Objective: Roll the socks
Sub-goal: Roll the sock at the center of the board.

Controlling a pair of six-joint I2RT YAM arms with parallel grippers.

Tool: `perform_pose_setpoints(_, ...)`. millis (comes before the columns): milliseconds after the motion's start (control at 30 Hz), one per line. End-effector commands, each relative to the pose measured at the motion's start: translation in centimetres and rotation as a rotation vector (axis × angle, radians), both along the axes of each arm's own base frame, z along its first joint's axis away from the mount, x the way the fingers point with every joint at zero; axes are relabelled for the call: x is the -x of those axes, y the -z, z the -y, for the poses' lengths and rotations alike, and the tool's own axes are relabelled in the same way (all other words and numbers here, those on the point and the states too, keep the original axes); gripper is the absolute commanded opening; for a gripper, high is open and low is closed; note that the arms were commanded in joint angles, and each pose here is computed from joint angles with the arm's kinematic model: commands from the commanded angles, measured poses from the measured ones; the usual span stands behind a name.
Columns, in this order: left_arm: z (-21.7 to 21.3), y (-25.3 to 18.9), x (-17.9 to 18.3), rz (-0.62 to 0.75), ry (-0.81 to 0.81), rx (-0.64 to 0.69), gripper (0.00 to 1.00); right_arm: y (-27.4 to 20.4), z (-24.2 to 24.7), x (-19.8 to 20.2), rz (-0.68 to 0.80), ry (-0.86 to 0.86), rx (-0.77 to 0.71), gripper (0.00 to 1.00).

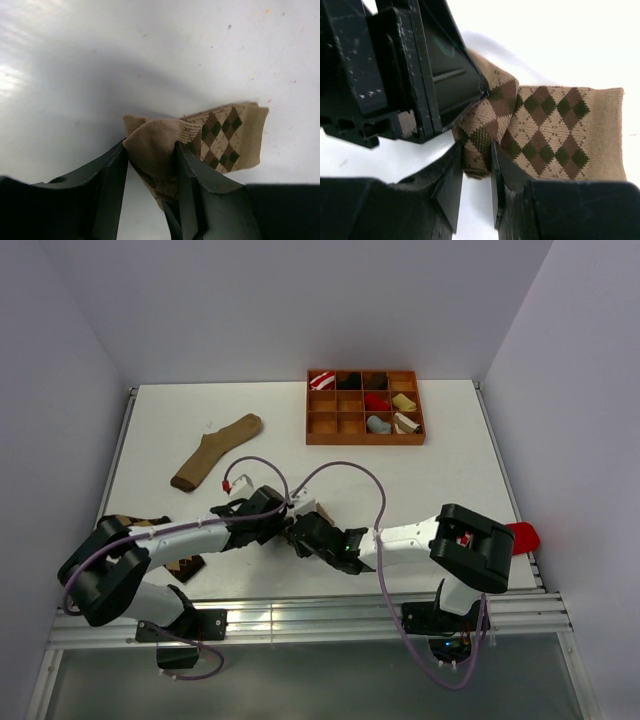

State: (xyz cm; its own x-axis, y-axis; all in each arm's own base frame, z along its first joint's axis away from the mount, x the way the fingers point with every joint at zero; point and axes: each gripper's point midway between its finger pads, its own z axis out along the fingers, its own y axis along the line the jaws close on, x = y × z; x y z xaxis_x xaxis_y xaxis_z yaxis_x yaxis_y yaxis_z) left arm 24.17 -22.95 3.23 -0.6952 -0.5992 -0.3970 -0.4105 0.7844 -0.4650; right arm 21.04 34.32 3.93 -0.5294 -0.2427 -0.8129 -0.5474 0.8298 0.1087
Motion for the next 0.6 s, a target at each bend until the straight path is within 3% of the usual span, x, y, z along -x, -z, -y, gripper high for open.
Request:
perform_pose_setpoints(0, -4.4, 1.4, 3.2, -0.060, -0.033, -0.150, 0.46, 0.4, -1.6, 1.4, -0.053, -0.120, 0.012, 0.01)
perform_pose_setpoints(233, -1.8, -2.8, 0.3, 0.092, -0.066, 0.004, 0.65, 1.2, -1.0, 3.0, -0.253, -0.146, -0.096, 0.00)
perform_pose_setpoints(467, -1.1, -8.5, -1.4, 0.284, -0.109, 0.191, 0.73, 2.2, 2.3, 1.9, -0.544, -0.061, -0.348, 0.00)
perform_pose_setpoints(567, -1.0, -9.5, -1.0, 0.342, -0.089, 0.271, 0.70, 2.5, 2.5, 2.7, -0.670, -0.061, -0.459, 0.00)
